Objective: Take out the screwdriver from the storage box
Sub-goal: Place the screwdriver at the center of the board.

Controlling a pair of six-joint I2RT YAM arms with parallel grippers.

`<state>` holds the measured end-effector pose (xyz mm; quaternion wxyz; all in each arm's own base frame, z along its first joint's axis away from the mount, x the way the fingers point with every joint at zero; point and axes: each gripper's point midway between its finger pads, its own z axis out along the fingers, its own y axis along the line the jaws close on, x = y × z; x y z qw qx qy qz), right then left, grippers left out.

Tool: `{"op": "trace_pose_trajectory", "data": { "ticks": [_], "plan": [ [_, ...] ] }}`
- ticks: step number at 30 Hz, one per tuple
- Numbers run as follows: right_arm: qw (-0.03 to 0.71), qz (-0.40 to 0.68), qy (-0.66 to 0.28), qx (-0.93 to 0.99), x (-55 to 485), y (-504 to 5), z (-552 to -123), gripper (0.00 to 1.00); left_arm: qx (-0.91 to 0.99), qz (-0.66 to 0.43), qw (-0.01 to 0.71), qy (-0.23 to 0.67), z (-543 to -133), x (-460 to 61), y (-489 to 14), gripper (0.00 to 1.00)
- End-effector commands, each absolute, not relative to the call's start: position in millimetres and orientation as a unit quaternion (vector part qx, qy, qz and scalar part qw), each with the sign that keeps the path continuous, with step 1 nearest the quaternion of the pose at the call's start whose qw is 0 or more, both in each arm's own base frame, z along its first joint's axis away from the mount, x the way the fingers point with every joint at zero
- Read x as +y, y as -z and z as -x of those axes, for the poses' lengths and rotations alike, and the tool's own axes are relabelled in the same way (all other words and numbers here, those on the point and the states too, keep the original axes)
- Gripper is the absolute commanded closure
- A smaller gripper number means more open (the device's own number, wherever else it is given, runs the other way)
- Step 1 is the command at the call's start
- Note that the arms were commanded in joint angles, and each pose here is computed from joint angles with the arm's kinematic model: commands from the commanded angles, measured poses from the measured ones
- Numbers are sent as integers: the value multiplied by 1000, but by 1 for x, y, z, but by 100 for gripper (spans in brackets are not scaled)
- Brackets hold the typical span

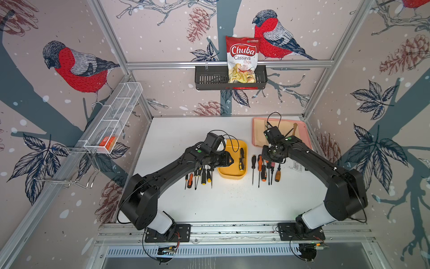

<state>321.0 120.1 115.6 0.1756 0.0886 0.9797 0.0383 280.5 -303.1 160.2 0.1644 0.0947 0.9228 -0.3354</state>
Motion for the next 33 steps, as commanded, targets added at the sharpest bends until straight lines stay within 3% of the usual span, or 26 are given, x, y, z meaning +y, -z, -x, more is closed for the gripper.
{"op": "trace_pose_trajectory", "data": {
  "ticks": [1,13,24,33],
  "plan": [
    [173,-99,-1,980,86,-108,-317,91,915,-106,174,348,-285,-320,-165,57],
    [137,-131,94,977,20,-64,-316,91,919,-115,161,341,-285,-333,-153,57],
    [111,-125,84,982,24,-32,-324,90,926,-112,160,323,-284,-326,-145,57],
    [103,-126,86,983,24,-24,-324,82,929,-110,159,316,-285,-324,-141,57]
  ]
}}
